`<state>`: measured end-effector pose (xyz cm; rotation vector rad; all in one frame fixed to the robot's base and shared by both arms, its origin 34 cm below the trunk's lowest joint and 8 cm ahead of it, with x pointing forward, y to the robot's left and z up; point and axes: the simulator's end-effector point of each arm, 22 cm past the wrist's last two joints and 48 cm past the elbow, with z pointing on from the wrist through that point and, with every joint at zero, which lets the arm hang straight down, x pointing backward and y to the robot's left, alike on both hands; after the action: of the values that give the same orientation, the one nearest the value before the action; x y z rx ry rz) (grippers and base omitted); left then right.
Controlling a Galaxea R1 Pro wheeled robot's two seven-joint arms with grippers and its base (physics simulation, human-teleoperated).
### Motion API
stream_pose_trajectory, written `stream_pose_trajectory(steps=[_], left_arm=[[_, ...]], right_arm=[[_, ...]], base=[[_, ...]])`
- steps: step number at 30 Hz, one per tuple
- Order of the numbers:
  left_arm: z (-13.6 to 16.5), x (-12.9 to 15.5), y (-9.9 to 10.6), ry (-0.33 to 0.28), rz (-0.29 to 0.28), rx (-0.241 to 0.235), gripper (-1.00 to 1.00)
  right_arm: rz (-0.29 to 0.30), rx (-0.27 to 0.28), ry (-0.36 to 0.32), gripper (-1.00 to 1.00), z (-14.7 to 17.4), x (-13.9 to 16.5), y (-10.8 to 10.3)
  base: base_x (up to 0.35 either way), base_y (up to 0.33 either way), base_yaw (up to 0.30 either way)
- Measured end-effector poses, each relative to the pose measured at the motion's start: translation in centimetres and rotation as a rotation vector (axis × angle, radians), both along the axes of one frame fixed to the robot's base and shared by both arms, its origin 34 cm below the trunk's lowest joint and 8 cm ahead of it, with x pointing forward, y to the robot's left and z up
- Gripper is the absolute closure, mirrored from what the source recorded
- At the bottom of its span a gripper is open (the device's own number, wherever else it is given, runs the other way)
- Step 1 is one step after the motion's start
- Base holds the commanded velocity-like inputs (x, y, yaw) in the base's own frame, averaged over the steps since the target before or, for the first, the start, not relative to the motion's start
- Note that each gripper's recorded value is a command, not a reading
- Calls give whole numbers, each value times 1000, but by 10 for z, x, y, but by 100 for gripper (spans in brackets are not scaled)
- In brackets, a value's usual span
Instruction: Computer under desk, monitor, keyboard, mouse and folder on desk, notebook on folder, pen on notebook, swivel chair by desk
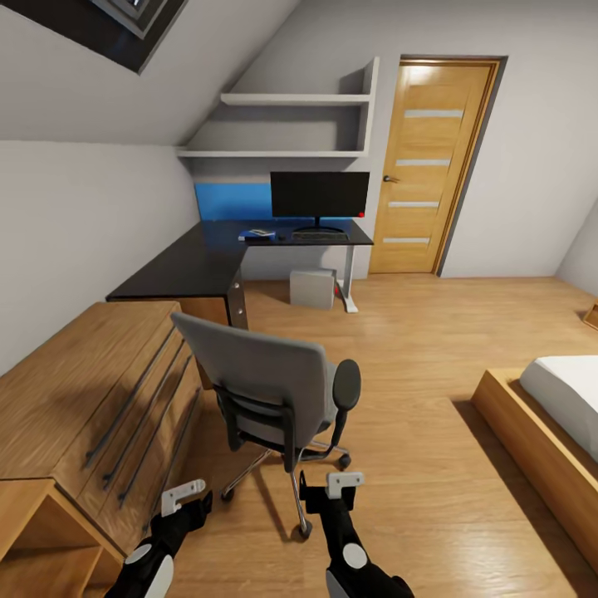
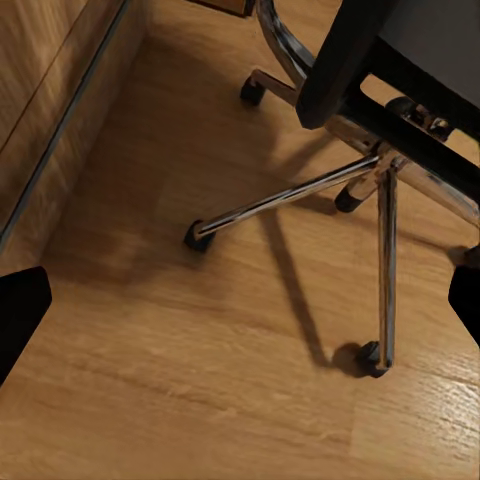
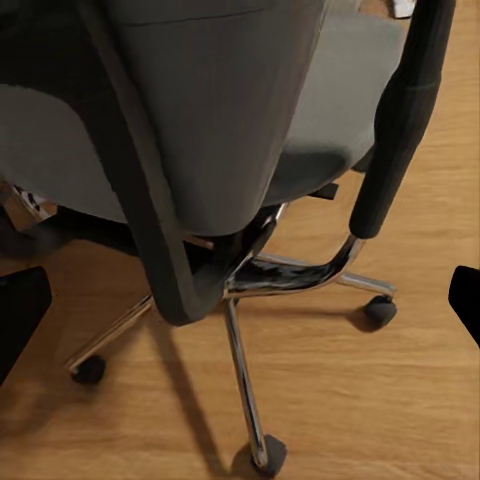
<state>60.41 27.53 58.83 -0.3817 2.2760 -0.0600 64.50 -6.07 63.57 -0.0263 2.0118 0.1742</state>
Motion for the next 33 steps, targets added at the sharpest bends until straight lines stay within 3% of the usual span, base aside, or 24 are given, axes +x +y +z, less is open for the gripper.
stream_pose_trajectory(steps=[27,33], left_arm=[[-63,-16,3,36,-2,7,-100],[-75,-18,3,38,-1,7,-100]], right_arm=[[10,3,-38,-100,-40,-1,4],[-29,-16,-35,-100,-53,-1,-5]], base=[[0,0,0],[0,0,0]])
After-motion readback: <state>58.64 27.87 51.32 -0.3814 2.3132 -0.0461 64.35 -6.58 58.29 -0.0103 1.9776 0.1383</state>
